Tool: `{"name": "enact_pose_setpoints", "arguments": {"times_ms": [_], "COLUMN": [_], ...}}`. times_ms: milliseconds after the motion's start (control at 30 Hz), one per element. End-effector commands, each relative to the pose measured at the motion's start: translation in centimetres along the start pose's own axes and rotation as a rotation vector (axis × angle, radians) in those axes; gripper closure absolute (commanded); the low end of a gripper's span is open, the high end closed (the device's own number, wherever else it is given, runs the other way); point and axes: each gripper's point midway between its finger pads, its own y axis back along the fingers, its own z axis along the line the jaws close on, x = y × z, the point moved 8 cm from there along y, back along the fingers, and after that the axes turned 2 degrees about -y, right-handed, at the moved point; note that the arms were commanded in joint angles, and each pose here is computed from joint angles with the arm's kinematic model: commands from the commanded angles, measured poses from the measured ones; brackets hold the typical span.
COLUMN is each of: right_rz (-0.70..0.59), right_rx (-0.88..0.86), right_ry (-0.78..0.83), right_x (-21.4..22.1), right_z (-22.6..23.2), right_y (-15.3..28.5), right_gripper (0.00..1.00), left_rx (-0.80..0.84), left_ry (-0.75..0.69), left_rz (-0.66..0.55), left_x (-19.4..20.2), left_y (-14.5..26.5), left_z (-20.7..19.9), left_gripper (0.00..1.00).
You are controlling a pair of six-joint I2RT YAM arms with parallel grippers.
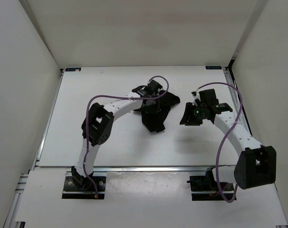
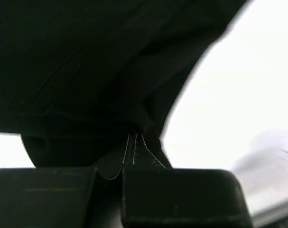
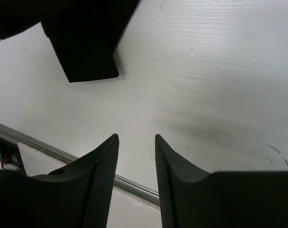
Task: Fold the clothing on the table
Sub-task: Flatten the skirt out
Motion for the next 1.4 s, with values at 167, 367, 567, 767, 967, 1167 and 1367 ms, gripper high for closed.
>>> {"name": "enact_pose_setpoints", "arguments": {"times_ms": [167, 367, 567, 767, 967, 1167, 1367], "right_rz": [-0.020, -0.047, -0.123, -0.090, 0.076, 0.106, 0.104], "right_rx": [-0.064, -0.004, 0.004, -0.012, -0.092, -0.114, -0.102], "right_ry": [0.012, -0.010, -0.050, -0.074, -0.055, -0.051, -0.107], "right_x": [-1.7, -2.6, -3.1, -3.3, -2.1, -3.6, -5.0], "right_z": [0.8, -0.2, -1.1, -1.6, 0.3, 1.0, -0.3], "right_y": [-1.5, -1.6, 0.3, 0.0, -4.9, -8.9, -11.4], "right_gripper": [0.59, 0.59, 0.57, 0.56, 0.57, 0.55, 0.53], "left_rx": [0.705, 0.647, 0.405, 0.172, 0.113, 0.125, 0.133], "left_ry": [-0.139, -0.118, 0.035, 0.145, 0.172, 0.159, 0.154], "left_rz": [-0.132, -0.179, -0.024, 0.096, 0.134, 0.114, 0.117], "left_x": [-7.0, -6.4, 2.7, 11.2, 13.1, 12.1, 11.9], "left_y": [15.6, 17.1, 12.3, 10.8, 9.8, 9.7, 10.0], "left_z": [-8.4, -4.6, 7.2, 15.5, 17.0, 16.5, 16.4], "left_gripper": [1.00, 1.00, 1.00, 1.00, 1.00, 1.00, 1.00]}}
